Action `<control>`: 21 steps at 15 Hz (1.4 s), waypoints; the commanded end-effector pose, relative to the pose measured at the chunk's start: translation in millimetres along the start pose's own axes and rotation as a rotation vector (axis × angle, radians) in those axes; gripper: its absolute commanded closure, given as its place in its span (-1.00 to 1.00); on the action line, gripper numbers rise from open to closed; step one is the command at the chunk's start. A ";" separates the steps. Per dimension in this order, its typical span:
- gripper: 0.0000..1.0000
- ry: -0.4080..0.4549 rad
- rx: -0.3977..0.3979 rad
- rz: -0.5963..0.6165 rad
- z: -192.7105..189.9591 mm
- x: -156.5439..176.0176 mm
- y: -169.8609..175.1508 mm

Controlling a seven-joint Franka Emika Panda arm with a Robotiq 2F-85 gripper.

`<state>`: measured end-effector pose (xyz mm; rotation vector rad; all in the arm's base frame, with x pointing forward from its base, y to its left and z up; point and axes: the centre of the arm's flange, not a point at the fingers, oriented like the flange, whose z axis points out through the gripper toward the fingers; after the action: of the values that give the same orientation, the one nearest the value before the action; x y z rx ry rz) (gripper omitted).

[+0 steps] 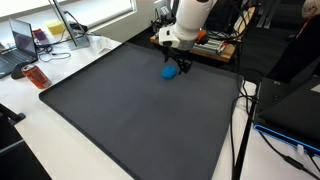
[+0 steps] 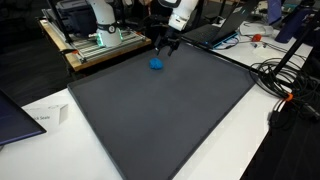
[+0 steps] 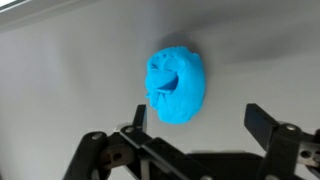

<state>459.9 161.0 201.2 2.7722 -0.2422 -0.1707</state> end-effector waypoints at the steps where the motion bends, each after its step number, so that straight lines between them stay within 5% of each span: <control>1: -1.00 0.027 0.002 0.028 19.3 -4.4 9.2; 11: -1.00 0.007 0.038 0.051 62.7 6.1 26.7; 14: -0.31 -0.005 0.062 0.030 70.4 8.3 27.4; 21: 0.58 -0.056 0.098 -0.013 63.7 7.5 33.8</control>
<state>457.5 111.9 148.8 2.8440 -0.2618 -0.1965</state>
